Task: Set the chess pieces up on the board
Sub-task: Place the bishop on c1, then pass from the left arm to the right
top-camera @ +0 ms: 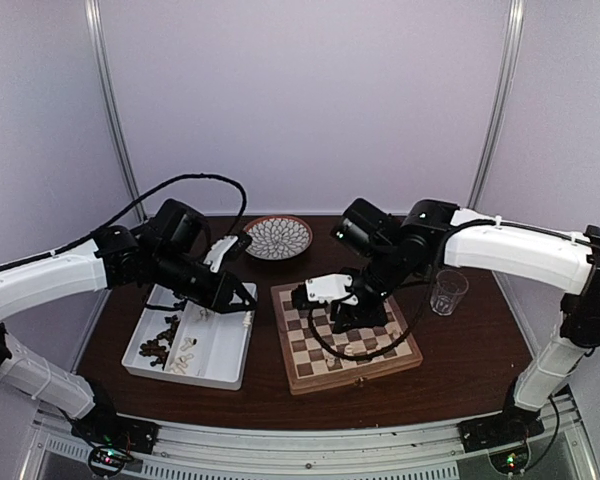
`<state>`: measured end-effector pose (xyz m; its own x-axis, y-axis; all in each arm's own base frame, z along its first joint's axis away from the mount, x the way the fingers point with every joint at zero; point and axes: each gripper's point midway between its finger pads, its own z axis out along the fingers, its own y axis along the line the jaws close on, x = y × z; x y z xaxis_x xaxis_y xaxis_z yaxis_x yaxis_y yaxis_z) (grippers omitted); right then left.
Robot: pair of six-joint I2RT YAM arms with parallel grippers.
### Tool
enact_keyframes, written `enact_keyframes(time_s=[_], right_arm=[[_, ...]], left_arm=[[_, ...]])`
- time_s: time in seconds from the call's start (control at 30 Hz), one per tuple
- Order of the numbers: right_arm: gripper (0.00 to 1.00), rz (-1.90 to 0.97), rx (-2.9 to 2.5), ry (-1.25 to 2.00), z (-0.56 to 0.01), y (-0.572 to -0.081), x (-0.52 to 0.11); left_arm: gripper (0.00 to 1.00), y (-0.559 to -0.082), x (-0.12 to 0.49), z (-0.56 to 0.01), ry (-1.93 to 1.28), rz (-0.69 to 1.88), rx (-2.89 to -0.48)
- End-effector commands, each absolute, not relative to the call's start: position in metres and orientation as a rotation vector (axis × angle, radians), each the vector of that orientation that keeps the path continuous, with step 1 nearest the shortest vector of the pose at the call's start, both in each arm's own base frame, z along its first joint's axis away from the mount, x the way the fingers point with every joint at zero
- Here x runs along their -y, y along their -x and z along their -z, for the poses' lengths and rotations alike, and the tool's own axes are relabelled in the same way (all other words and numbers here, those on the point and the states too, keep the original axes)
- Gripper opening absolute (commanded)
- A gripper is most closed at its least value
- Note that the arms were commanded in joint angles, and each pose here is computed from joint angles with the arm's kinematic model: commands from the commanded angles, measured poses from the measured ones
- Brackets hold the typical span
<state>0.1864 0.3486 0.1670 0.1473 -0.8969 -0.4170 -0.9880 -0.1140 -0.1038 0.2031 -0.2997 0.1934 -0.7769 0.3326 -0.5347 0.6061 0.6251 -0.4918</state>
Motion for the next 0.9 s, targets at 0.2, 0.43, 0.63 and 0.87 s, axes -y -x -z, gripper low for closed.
enact_keyframes(time_s=[0.2,0.43,0.63,0.87], right_arm=[[0.33,-0.439,-1.791,1.648,-0.263,-0.217,-0.366],[0.43,-0.403,-1.795,1.405,-0.302,-0.254,-0.386],[0.52,-0.532,-1.813,1.325,-0.313,-0.26,-0.413],[0.64,-0.605,-1.798,1.326,-0.315,-0.257,-0.438]], left_arm=[[0.0,-0.277,0.308,-0.268,-0.043,1.112,-2.169],[0.0,-0.29,0.302,-0.305,0.196,1.16,-2.016],[0.0,-0.29,0.305,-0.311,0.315,1.255,-1.946],[0.0,-0.289,0.308,-0.311,0.389,1.341,-1.929]])
